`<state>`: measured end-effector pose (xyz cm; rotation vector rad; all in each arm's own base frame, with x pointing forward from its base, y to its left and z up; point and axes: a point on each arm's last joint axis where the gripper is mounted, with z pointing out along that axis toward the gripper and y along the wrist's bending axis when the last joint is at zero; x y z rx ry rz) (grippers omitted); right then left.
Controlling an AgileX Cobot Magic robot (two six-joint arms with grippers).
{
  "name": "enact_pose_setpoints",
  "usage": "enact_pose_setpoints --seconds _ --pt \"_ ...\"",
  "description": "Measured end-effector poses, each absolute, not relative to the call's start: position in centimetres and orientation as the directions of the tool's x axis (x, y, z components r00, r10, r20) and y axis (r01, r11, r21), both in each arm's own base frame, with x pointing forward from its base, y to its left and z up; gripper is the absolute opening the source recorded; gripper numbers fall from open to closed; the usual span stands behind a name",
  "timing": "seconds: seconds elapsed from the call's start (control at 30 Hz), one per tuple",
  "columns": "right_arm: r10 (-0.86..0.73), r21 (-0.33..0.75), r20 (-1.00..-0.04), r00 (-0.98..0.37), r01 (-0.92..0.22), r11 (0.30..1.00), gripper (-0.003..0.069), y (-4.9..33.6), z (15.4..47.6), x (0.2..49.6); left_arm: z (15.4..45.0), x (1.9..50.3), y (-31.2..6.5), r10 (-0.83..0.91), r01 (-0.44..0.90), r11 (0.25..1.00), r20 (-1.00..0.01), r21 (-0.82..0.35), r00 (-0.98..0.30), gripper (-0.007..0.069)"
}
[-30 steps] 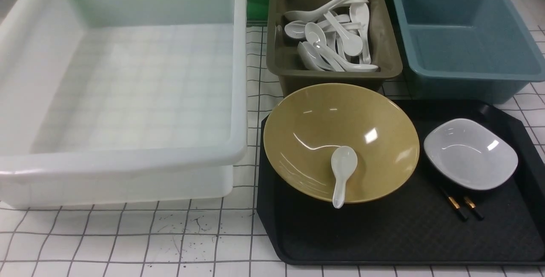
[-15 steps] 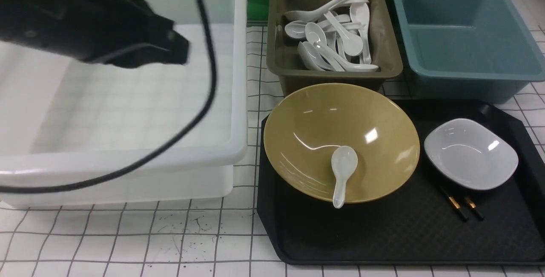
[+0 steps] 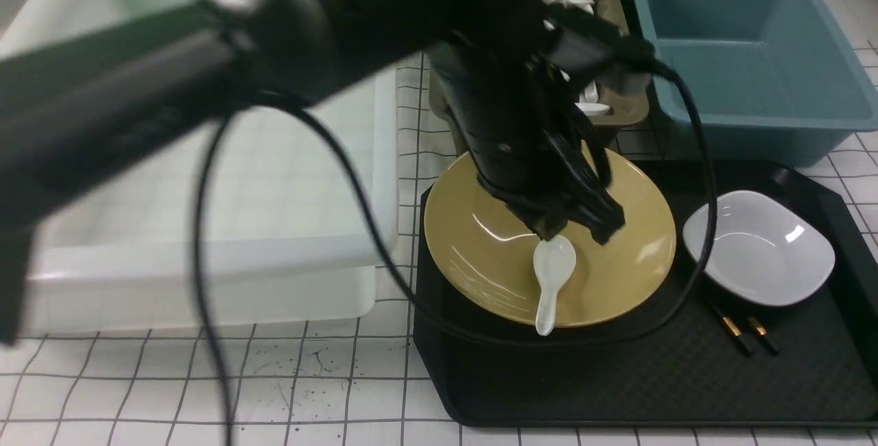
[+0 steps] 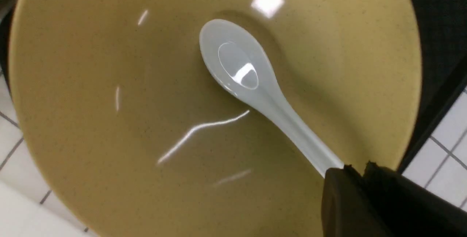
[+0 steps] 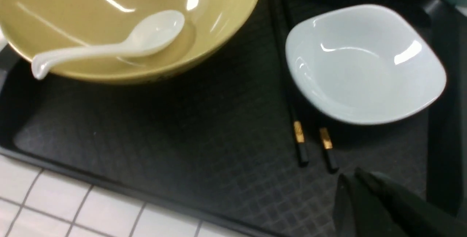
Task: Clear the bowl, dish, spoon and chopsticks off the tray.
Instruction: Use the left arm to grab the soup spoon in the middle
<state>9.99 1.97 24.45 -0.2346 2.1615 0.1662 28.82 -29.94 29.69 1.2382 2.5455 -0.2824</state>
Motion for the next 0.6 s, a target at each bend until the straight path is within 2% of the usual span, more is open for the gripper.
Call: enact_pose_setpoints --seconds 0.13,0.2,0.23,0.3,0.37,0.43,0.5,0.6 --pt "-0.105 0.031 -0.826 -0.554 -0.23 0.973 0.0036 2.0 24.5 10.0 25.9 30.3 -31.5 0.748 0.784 0.618 -0.267 -0.05 -0.607 0.0227" --pt "-0.104 0.031 -0.826 -0.554 -0.23 0.973 0.0036 2.0 24.5 10.0 24.8 30.5 -31.6 0.757 0.785 0.618 -0.238 -0.045 -0.609 0.0286" --pt "-0.103 0.032 -0.827 -0.553 -0.229 0.973 0.0036 2.0 24.5 10.0 23.6 30.8 -31.8 0.762 0.783 0.621 -0.202 -0.039 -0.615 0.0368" --pt "-0.101 0.033 -0.828 -0.552 -0.229 0.973 0.0036 2.0 24.5 10.0 23.0 31.0 -31.9 0.764 0.782 0.622 -0.189 -0.037 -0.616 0.0406" --pt "-0.094 0.041 -0.829 -0.551 -0.227 0.973 0.0036 2.0 24.5 10.0 21.2 31.3 -32.2 0.77 0.782 0.623 -0.15 -0.034 -0.62 0.0465" --pt "-0.091 0.044 -0.83 -0.55 -0.226 0.973 0.0036 2.0 24.5 10.0 20.6 31.4 -32.2 0.772 0.782 0.623 -0.136 -0.033 -0.621 0.0465" --pt "-0.09 0.044 -0.831 -0.549 -0.226 0.973 0.0036 2.0 24.5 10.0 19.9 31.6 -32.3 0.775 0.782 0.622 -0.12 -0.03 -0.621 0.043" --pt "-0.086 0.048 -0.832 -0.548 -0.225 0.973 0.0039 2.0 24.5 10.1 19.5 31.6 -32.4 0.776 0.782 0.623 -0.106 -0.033 -0.622 0.0265"
